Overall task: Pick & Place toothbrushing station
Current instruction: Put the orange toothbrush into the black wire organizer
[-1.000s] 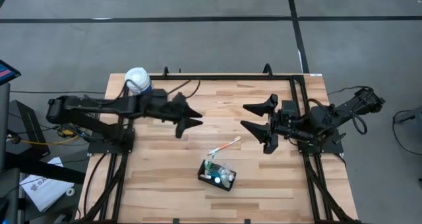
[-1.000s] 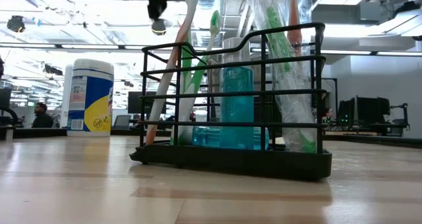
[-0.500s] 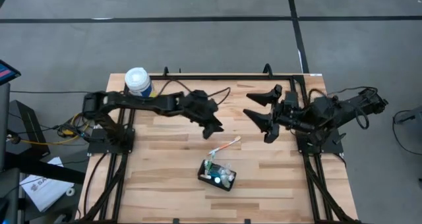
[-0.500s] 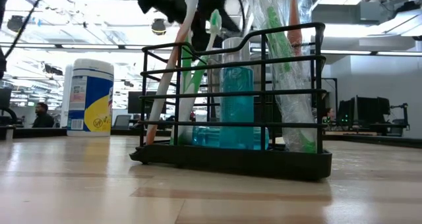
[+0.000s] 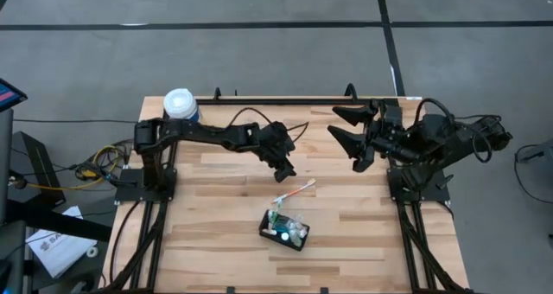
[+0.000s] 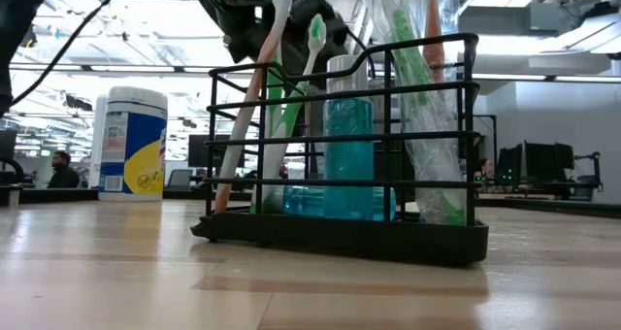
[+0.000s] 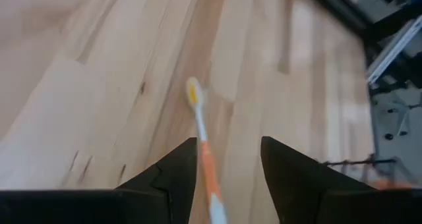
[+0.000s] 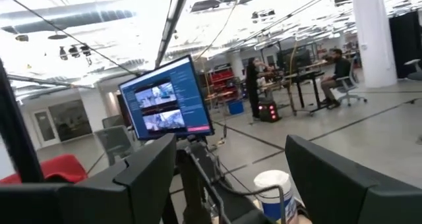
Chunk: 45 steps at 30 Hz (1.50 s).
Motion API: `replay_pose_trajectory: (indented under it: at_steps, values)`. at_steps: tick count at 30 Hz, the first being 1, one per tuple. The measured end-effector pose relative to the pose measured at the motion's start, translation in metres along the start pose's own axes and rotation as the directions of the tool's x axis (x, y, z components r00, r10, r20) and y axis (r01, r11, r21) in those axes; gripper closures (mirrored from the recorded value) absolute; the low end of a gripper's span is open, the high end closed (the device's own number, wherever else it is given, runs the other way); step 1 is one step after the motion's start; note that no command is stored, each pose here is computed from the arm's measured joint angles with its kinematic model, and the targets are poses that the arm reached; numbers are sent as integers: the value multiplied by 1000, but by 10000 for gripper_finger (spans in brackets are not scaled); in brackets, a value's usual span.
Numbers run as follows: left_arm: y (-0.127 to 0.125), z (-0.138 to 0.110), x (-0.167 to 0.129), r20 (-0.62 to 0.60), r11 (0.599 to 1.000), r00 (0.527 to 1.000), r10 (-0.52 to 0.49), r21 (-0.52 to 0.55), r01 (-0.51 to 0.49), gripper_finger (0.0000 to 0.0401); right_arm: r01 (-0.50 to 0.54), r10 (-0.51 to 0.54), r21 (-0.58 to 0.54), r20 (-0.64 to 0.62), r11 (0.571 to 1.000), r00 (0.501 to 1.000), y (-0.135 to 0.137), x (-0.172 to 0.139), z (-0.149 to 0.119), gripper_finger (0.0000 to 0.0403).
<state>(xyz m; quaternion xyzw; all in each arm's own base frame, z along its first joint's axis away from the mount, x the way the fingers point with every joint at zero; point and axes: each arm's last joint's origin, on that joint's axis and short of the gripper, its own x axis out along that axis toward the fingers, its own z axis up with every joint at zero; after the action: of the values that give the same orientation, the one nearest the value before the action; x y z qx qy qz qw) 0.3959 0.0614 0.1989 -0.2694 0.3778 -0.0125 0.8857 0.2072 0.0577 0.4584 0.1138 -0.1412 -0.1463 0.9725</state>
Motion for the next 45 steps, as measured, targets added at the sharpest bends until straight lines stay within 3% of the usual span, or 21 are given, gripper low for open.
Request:
replay_pose_trajectory:
  at_steps: [13,23,45]
  values:
    - [12,-13,39,-108,999,994,-33,8,35,238,33,-33,6,-2,999,999,-7,6,-1,127]
    - [8,-44,71,-306,995,952,0,92,30,238,34,-34,26,-12,999,999,-7,6,-2,127]
    - [16,-59,74,-318,993,945,78,104,-46,252,65,-65,15,-7,998,998,-13,9,-2,127]
